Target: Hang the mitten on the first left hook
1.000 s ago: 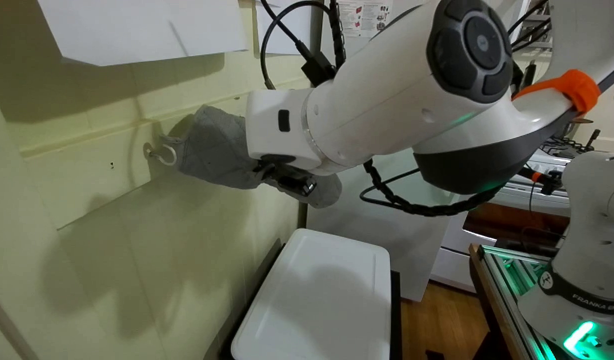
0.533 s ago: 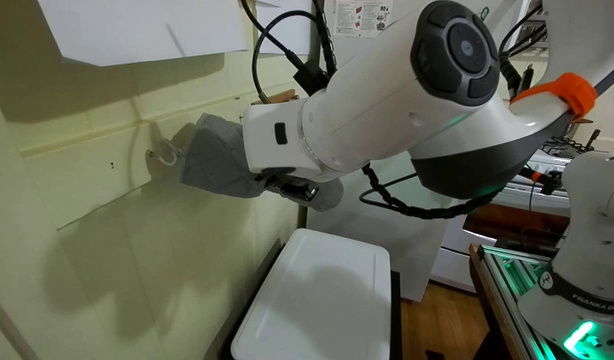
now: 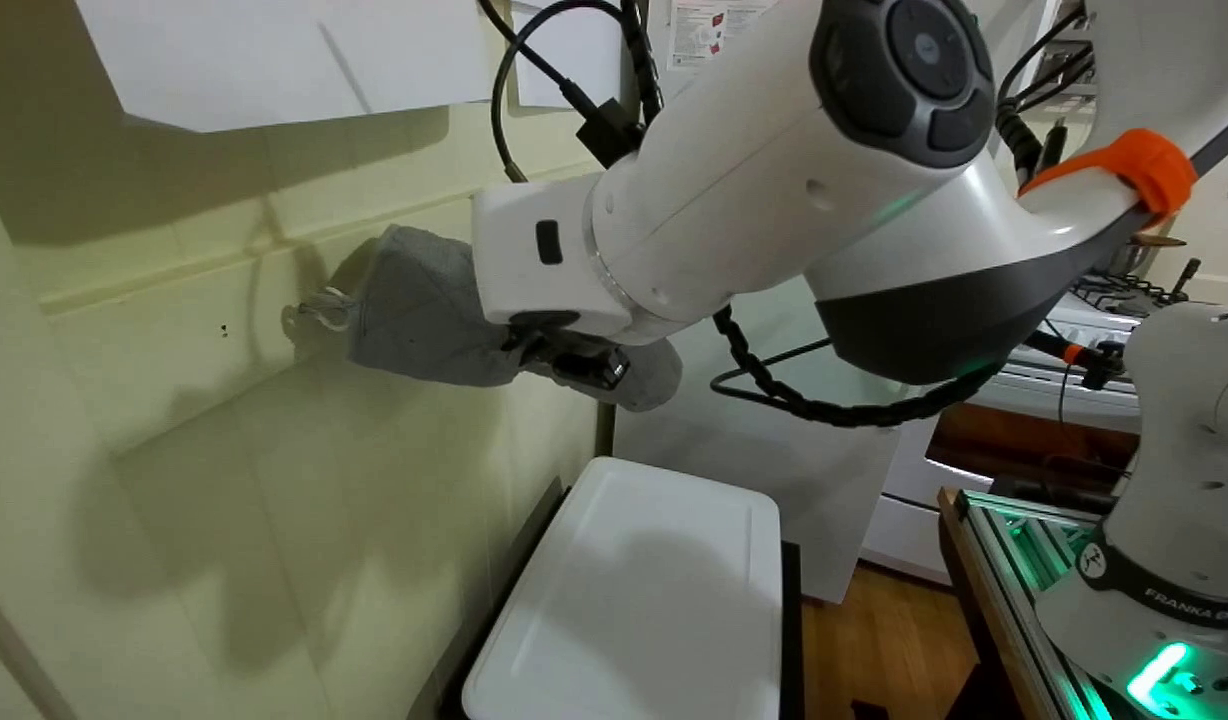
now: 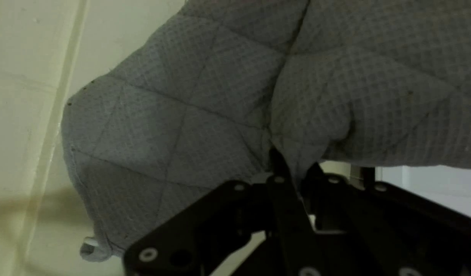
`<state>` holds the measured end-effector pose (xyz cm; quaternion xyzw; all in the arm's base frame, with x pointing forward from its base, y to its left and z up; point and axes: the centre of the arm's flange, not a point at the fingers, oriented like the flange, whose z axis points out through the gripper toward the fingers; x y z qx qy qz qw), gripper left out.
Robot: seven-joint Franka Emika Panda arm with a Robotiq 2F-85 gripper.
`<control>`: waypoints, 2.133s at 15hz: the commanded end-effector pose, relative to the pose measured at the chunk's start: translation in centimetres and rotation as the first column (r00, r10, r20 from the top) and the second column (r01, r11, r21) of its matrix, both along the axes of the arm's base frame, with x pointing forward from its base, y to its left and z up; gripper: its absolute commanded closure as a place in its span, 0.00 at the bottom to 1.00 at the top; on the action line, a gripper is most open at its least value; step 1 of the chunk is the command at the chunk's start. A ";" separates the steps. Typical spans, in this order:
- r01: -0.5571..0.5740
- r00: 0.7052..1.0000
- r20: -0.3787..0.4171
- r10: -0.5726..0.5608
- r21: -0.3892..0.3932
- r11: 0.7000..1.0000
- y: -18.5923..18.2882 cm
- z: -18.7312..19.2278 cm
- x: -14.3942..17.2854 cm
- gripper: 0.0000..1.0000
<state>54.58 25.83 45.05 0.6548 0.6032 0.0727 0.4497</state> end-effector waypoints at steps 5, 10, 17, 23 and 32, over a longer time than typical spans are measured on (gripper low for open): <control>0.008 0.999 -0.032 -0.008 -0.017 1.000 -0.1 1.6 0.9 0.97; 0.014 0.996 -0.088 -0.018 -0.050 0.999 -0.4 -0.1 0.5 0.97; 0.026 0.993 -0.113 -0.031 -0.042 0.999 -0.4 -2.6 -0.3 0.97; 0.055 0.996 -0.078 -0.054 0.015 0.998 0.2 -3.5 -0.7 0.61; 0.312 0.936 0.051 -0.349 0.341 0.887 1.4 -4.2 -3.1 0.00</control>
